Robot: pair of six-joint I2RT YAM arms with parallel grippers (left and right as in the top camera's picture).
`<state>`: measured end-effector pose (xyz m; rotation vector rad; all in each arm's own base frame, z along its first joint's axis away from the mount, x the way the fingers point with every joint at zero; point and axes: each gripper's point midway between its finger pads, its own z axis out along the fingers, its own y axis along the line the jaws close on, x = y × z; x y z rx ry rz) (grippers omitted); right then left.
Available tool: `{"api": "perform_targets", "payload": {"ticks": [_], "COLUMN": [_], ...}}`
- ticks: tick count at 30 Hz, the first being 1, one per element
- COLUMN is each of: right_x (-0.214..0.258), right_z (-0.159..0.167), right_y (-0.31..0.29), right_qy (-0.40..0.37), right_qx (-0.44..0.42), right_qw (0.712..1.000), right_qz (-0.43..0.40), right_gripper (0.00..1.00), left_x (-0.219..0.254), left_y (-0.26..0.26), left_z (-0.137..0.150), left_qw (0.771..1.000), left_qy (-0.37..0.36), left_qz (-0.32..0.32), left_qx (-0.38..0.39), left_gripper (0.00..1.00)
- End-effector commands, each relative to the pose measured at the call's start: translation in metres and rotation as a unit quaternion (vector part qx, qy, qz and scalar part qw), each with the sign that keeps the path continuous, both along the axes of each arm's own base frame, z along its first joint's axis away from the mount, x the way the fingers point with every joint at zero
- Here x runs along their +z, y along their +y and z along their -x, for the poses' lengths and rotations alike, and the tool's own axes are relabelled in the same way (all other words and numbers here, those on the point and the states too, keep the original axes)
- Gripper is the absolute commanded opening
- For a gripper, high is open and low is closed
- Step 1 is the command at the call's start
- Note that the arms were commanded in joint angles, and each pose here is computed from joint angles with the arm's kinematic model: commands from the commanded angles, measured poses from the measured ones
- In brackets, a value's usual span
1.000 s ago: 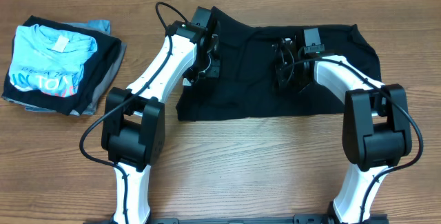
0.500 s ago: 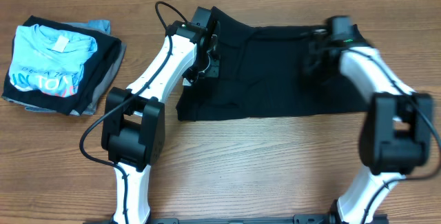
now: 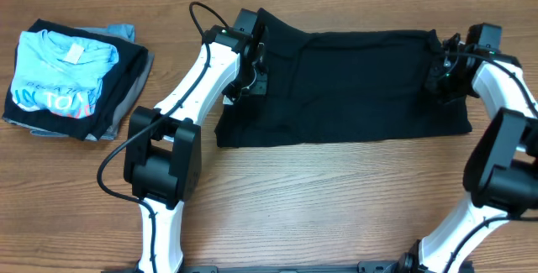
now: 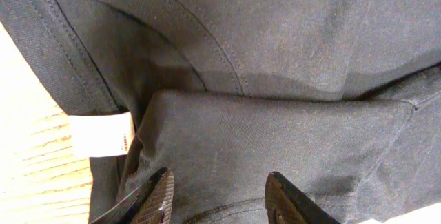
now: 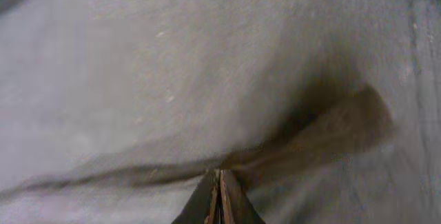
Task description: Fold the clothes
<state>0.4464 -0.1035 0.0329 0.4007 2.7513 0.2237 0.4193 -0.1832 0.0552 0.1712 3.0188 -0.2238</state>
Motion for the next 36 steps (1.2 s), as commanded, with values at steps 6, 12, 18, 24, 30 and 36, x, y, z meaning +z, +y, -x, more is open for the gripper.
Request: {"api": "perform_targets", "payload": {"ticks": [6, 12, 18, 24, 30, 36], "right_x": [-0.002, 0.051, 0.069, 0.036, 0.019, 0.011], "right_z": [-0.029, -0.036, 0.026, 0.079, 0.092, 0.100], "right_y": [-0.034, -0.033, -0.026, -0.013, -0.020, -0.033], "right_qy": [-0.046, -0.070, 0.028, 0.136, 0.154, 0.164], "right_qx": [-0.071, -0.074, -0.139, -0.170, -0.177, -0.186], "right_qw": [0.994, 0.993, 0.990, 0.976, 0.972, 0.967], "right_qz": [0.064, 0.056, 0.008, -0.008, 0.015, 0.059], "right_gripper": [0.04, 0.04, 0.04, 0.10, 0.11, 0.10], "left_x": [0.007, 0.008, 0.027, 0.043, 0.036, 0.018], "left_y": [0.008, 0.023, 0.031, 0.057, 0.065, 0.064], "left_z": [-0.004, -0.011, -0.012, -0.001, 0.023, 0.049], "left_qw": [1.000, 0.998, 0.998, 0.995, 0.997, 0.989], "left_qy": [-0.014, -0.031, -0.024, 0.015, 0.081, 0.127], "left_qz": [-0.013, -0.053, -0.056, -0.068, -0.015, 0.020], "left_qx": [0.005, 0.014, 0.022, 0.065, -0.010, -0.067], "left_gripper": [0.46, 0.43, 0.41, 0.66, 0.65, 0.56]}}
